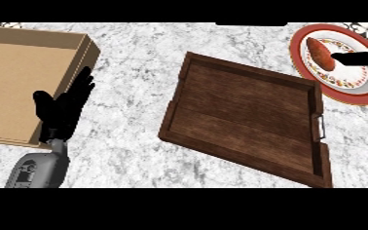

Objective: Pick the sweet potato from the tray and place it in the plate

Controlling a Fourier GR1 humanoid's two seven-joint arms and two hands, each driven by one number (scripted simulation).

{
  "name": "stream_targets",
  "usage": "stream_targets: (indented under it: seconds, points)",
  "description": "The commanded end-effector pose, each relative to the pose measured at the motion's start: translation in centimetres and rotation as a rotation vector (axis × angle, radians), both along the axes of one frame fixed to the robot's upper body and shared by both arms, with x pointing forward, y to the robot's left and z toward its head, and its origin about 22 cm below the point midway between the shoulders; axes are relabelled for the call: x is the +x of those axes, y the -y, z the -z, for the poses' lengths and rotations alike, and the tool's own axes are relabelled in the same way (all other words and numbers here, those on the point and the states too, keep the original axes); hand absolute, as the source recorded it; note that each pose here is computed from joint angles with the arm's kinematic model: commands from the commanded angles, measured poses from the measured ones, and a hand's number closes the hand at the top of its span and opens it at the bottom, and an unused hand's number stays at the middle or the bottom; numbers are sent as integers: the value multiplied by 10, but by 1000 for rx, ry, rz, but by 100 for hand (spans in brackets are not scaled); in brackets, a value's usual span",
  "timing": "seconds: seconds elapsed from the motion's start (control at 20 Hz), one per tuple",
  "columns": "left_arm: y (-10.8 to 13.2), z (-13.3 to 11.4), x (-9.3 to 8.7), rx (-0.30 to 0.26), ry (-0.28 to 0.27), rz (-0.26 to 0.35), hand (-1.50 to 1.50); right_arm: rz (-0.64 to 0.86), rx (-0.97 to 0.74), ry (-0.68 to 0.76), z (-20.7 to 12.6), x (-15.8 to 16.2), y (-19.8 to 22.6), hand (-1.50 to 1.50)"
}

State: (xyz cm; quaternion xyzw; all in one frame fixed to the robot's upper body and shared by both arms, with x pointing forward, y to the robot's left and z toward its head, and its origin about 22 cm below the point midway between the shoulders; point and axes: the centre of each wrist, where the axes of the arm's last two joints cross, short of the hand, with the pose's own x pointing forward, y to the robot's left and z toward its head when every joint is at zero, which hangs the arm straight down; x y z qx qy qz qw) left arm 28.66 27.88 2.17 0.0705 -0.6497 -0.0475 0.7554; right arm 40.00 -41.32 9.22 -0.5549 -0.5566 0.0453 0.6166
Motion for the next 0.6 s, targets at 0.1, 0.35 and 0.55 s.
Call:
stream_targets:
  seconds: [0.1, 0.35, 0.55]
  points:
    - [4, 1, -5, 17, -15, -14, 0, -181, 76, 303, -36, 23, -34, -150]
    - [-2, -9, -4, -2, -6, -24, 0, -130, 344, 364, -34, 11, -12, -150]
    - [-9, 2, 3, -9, -6, -62, 0, -196, 520, 334, -21, 1, -3, -150]
